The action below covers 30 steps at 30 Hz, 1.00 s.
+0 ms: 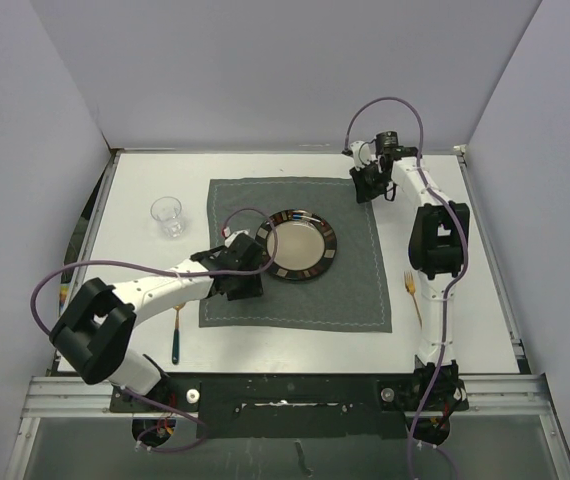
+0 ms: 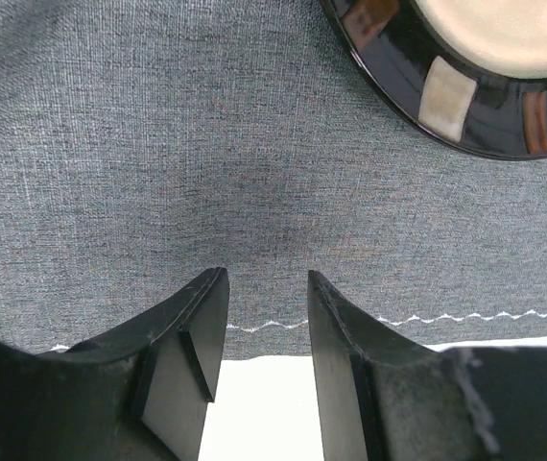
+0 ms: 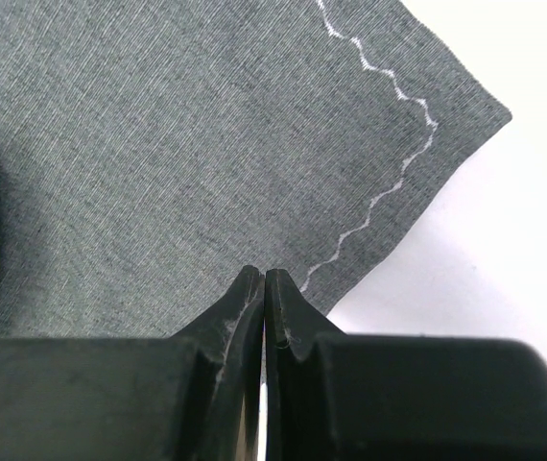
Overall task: Set the dinner table for one person
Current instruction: Adjust the napkin at the center of the board.
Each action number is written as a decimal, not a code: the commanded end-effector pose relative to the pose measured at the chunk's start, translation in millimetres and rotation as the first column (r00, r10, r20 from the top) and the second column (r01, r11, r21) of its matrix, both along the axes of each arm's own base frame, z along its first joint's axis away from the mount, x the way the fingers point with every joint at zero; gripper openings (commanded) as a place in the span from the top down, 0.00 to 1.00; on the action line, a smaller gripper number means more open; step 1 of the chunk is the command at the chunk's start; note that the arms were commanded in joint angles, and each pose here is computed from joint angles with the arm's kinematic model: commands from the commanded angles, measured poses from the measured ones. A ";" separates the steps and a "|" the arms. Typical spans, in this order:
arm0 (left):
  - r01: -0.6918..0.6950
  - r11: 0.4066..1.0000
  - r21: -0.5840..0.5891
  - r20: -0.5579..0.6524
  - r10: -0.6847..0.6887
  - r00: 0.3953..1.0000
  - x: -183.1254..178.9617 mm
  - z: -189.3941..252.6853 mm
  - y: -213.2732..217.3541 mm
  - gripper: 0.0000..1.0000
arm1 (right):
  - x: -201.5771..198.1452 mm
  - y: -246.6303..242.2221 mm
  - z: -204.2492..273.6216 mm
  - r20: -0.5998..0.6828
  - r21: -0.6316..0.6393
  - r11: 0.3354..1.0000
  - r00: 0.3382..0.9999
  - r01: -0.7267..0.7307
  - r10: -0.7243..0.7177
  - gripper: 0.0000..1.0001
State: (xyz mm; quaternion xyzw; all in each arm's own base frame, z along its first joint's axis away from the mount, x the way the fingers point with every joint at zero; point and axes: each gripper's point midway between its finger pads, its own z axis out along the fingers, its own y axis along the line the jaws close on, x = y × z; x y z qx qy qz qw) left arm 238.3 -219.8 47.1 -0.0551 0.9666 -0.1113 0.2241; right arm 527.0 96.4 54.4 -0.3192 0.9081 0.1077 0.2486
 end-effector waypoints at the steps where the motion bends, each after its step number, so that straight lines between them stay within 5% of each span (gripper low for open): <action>1: -0.024 0.999 -0.049 0.010 0.025 1.000 8.1 4.5 -16.0 0.63 | 28.7 -1.3 12.0 0.105 -0.008 1.000 0.994 -0.003 0.004 1.00; 21: 0.022 0.999 -0.034 -0.026 -0.023 0.999 19.7 -11.0 -37.3 0.63 | 25.1 -18.3 -22.5 0.070 -0.040 0.999 0.997 0.011 -0.008 1.00; 30: 0.066 0.996 -0.066 -0.152 -0.076 0.986 -17.4 -22.4 -54.9 0.64 | 17.5 -40.0 -25.8 0.058 -0.065 0.998 0.998 0.018 -0.014 1.00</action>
